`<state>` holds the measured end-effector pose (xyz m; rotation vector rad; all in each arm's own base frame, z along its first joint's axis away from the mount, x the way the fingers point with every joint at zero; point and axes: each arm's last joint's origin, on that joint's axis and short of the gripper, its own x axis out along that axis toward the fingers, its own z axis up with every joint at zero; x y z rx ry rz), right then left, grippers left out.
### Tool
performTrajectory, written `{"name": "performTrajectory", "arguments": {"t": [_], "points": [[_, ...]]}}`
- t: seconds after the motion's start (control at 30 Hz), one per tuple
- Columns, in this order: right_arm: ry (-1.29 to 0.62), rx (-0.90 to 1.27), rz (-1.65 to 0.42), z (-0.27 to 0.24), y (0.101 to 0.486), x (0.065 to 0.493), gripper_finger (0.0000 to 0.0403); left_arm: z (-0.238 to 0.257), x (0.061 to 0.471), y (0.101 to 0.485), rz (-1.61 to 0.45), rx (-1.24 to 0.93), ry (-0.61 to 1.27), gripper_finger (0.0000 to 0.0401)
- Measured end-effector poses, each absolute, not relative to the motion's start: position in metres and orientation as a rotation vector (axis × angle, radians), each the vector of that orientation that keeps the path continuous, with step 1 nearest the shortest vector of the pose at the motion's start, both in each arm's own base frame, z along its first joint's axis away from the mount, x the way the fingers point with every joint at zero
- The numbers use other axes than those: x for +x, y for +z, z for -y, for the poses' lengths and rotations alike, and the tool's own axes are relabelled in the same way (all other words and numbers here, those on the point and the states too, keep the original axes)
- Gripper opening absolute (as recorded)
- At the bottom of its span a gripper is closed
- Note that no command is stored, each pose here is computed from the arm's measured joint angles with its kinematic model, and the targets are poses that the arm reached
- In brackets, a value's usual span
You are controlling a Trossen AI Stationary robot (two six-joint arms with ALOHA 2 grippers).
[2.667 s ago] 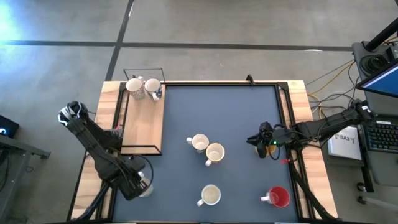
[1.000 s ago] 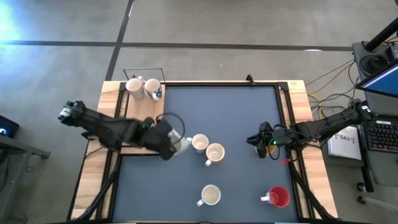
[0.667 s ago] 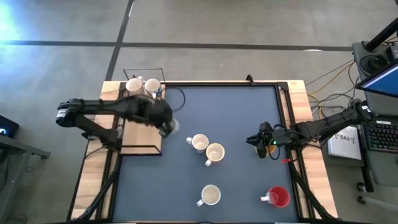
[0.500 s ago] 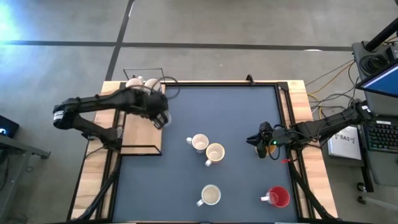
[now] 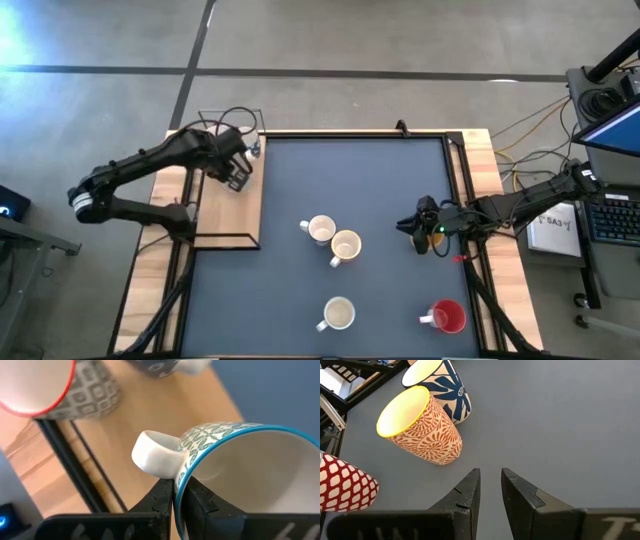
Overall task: Place coffee mugs
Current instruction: Put the green patterned mug on the shelf
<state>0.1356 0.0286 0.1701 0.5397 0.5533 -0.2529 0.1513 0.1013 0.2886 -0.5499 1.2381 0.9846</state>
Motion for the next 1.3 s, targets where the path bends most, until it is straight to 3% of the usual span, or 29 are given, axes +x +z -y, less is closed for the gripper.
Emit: {"name": "performTrajectory", "arguments": {"t": [0.87,1.3], "points": [[-0.253,0.54,-0.553,-0.029,0.17,0.136,0.0068,-0.13,0.119,0.276,-1.109,-0.861,1.416,0.0012],[-0.253,0.54,-0.553,-0.029,0.17,0.136,0.0068,-0.138,0.105,0.271,-1.093,-0.975,1.503,0.0012]]}}
